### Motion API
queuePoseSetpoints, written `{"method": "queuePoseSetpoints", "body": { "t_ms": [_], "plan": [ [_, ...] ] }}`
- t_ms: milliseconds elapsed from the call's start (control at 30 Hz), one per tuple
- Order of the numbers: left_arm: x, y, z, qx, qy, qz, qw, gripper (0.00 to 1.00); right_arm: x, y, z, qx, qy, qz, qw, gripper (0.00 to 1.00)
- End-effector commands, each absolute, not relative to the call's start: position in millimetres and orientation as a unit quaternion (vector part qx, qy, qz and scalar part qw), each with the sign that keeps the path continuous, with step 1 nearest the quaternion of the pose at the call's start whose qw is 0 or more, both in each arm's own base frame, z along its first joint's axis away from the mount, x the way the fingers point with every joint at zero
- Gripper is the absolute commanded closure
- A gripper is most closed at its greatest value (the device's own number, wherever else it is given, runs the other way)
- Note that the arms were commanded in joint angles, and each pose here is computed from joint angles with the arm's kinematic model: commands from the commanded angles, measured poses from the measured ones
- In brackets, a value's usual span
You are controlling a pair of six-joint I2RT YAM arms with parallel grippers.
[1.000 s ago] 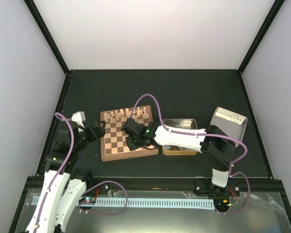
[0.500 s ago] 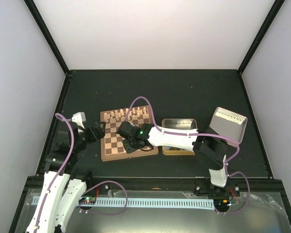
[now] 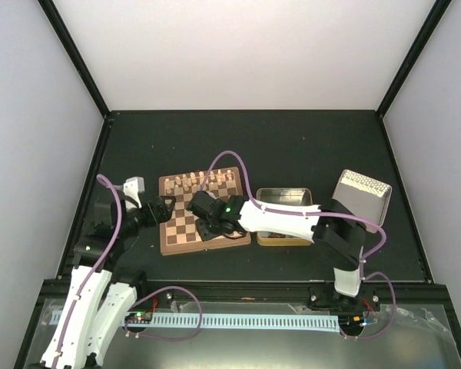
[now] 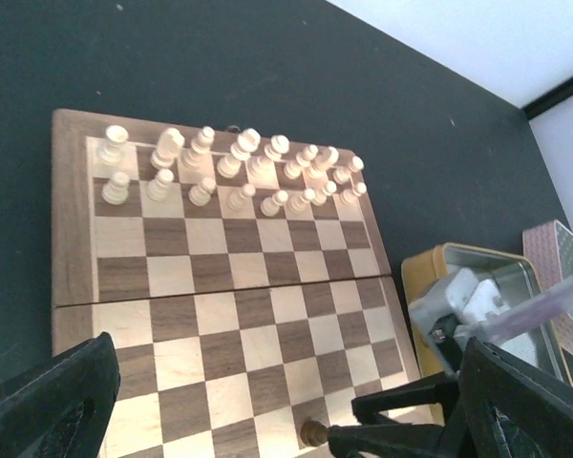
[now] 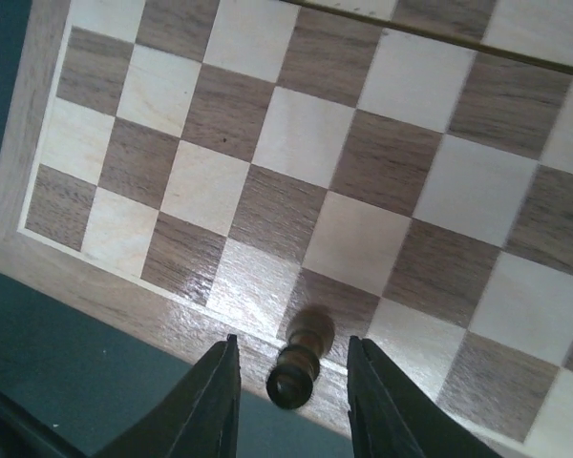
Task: Set up the chess pieces on the board
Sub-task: Place the chess piece on the chessboard, then pick up the chess piece from the chessboard.
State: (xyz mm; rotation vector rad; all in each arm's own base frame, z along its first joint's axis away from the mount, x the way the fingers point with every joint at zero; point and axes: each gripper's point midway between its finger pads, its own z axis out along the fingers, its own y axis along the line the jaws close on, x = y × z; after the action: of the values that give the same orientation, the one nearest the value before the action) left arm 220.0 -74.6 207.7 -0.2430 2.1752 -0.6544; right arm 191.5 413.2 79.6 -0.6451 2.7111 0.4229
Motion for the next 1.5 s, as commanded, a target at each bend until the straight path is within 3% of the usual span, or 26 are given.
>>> {"method": "queuePoseSetpoints", "body": {
  "t_ms": [0, 133, 400, 567, 867, 1467],
  "plan": [
    [219, -95, 210, -0.043, 0.863, -0.300, 0.403, 0.01, 204, 406, 121, -0.176, 0.940, 0.196, 0.218, 0.68],
    [216, -110, 197, -0.036, 0.869, -0.333, 0.365, 0.04, 218, 381, 138, -0.109, 0.932, 0.240, 0.248, 0.67],
    [209, -135, 158, -0.056, 0.901, -0.328, 0.278, 0.25, 234, 311, 141, 0.009, 0.926, 0.236, 0.295, 0.67],
    [198, -160, 140, -0.032, 0.920, -0.309, 0.240, 0.27, 233, 281, 143, 0.053, 0.919, 0.227, 0.318, 0.67],
    [193, -183, 114, -0.009, 0.951, -0.240, 0.194, 0.47, 232, 257, 137, 0.068, 0.917, 0.201, 0.338, 0.67],
    [197, -210, 86, 0.024, 0.969, -0.199, 0.142, 0.71, 231, 246, 137, 0.064, 0.915, 0.188, 0.351, 0.67]
  ]
}}
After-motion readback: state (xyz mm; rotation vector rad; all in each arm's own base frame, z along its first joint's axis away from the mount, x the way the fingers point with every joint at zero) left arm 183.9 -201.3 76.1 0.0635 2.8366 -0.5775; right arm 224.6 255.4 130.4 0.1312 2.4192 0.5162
